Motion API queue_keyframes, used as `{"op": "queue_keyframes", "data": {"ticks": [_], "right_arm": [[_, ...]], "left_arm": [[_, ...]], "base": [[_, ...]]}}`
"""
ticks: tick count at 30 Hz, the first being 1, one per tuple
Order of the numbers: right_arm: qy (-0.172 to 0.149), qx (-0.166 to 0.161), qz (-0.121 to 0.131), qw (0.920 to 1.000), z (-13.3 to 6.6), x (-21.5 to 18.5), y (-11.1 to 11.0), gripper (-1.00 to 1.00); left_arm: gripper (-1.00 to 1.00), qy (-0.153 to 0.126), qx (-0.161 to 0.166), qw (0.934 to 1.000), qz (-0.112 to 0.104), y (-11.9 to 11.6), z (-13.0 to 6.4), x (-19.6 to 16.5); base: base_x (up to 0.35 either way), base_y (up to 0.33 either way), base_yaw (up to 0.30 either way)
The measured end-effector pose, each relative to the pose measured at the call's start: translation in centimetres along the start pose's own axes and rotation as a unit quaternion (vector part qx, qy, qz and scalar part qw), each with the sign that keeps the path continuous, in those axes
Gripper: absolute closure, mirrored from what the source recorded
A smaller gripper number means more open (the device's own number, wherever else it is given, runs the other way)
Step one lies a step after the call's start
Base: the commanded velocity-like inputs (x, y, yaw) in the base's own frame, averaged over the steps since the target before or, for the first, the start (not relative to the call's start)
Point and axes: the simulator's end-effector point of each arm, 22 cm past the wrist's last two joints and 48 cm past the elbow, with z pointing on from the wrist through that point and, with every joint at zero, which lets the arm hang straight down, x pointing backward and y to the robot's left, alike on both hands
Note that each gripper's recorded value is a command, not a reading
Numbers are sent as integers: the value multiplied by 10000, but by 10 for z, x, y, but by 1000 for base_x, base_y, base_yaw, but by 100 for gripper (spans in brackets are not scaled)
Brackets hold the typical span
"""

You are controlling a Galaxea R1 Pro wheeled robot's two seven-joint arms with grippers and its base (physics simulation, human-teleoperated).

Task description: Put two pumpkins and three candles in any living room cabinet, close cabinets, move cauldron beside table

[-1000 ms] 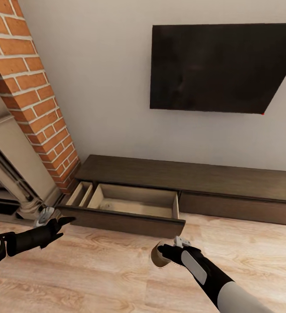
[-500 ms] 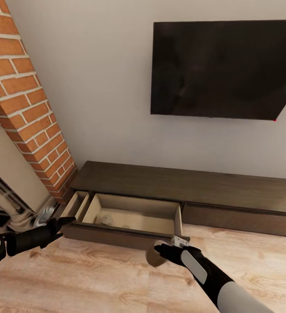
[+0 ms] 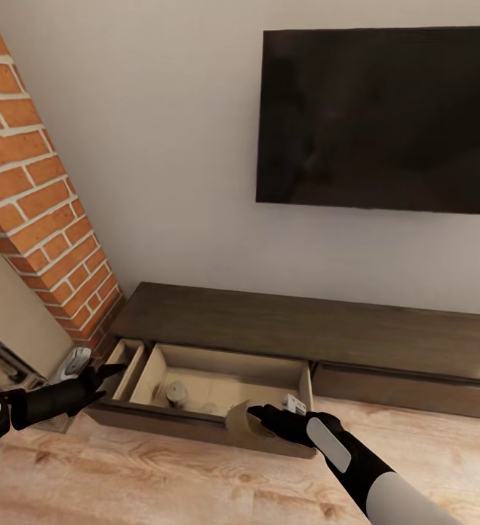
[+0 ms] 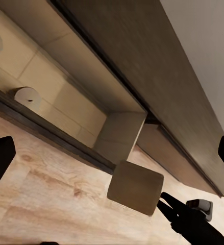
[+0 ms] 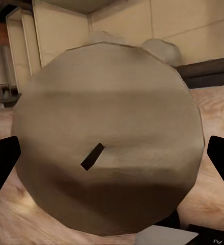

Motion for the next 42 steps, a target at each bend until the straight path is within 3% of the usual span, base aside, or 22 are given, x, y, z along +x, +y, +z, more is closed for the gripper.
{"op": "queue_keyframes", "data": {"ticks": [10,15,18,21,24,28,34,42], "right_arm": [[-36,-12,5,10000,0,-1,1,100],[-26,155,-14,9999,2,0,-6,100],[-37,552,-42,9985,1,1,-23,100],[-311,1450,-85,9889,-7,-12,-62,100],[-579,1787,-11,9822,-13,-23,-76,100],[-639,1805,59,9815,-15,-25,-78,100],[-609,1475,51,9872,-10,-24,-64,100],[-600,1587,24,9855,-10,-23,-68,100]], "left_arm": [[-100,2,-1,10000,0,0,0,0],[-100,3,0,10000,-1,0,0,0],[-100,3,2,10000,-1,0,0,0],[-100,1,-1,10000,2,0,0,0],[-100,0,-3,10000,4,0,0,0],[-100,-1,-4,10000,5,0,0,0],[-100,-1,-3,10000,5,0,0,0],[-100,0,10,10000,3,0,0,-1]], "base": [[265,152,0],[49,125,0],[7,25,0],[5,6,0],[128,2,0],[263,0,0],[287,-1,0],[72,-4,0]]}}
